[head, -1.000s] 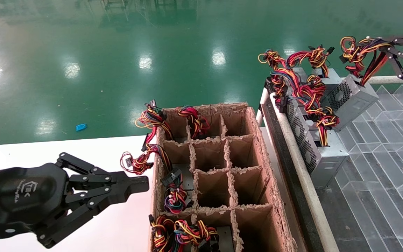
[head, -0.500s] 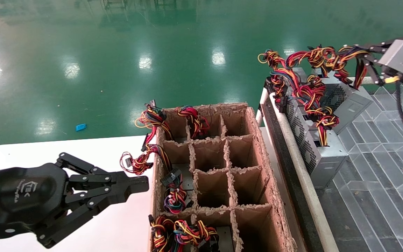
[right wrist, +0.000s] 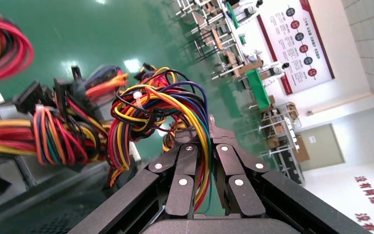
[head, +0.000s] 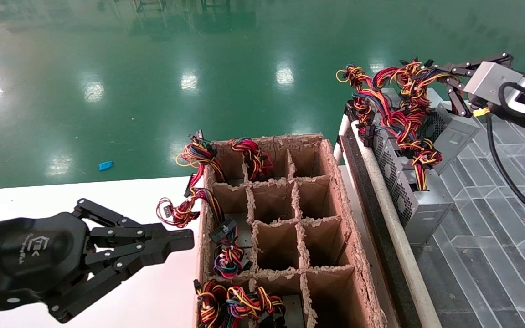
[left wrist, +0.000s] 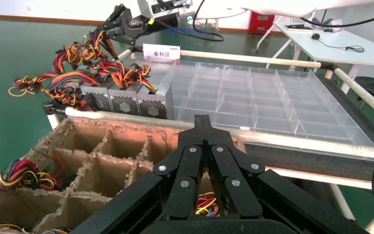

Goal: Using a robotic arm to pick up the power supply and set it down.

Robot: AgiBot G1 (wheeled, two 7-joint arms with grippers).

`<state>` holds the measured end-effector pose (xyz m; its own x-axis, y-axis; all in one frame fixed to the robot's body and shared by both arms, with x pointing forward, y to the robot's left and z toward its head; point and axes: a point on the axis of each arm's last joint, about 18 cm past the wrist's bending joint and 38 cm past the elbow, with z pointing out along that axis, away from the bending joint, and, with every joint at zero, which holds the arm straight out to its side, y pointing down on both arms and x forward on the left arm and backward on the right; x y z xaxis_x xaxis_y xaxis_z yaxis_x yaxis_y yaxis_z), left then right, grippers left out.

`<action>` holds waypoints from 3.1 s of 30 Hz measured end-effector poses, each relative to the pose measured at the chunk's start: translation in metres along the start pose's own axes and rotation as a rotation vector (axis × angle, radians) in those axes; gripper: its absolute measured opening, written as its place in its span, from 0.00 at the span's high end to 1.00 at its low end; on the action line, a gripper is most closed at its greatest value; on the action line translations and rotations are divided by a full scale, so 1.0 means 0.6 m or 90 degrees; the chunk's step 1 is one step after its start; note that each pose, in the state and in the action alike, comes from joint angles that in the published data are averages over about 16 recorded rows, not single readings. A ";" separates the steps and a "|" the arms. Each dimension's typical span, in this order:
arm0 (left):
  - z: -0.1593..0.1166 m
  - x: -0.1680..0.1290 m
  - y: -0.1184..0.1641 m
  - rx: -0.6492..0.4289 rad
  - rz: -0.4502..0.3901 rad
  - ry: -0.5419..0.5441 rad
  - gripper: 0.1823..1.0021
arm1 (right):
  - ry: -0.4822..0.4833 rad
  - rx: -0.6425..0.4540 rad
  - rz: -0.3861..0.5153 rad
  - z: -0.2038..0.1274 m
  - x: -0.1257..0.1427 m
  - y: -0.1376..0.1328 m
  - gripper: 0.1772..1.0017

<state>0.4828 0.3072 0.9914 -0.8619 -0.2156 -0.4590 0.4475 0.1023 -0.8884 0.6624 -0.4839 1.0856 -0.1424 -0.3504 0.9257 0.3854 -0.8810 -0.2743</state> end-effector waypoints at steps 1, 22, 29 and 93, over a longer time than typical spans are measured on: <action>0.000 0.000 0.000 0.000 0.000 0.000 0.99 | 0.002 -0.004 -0.002 -0.002 0.002 0.003 0.98; 0.000 0.000 0.000 0.000 0.000 0.000 0.99 | 0.005 -0.007 0.005 0.005 -0.005 0.004 0.98; 0.000 0.000 0.000 0.000 0.000 0.000 0.99 | -0.014 0.006 0.017 0.026 -0.031 -0.008 0.98; 0.000 0.000 0.000 0.000 0.000 0.000 0.99 | -0.095 0.166 0.125 -0.098 0.024 -0.090 0.02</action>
<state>0.4828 0.3072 0.9914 -0.8619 -0.2156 -0.4590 0.4475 0.1023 -0.8884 0.5858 -0.4600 1.0983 0.0845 -0.4376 0.8952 0.6146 -0.6842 -0.3925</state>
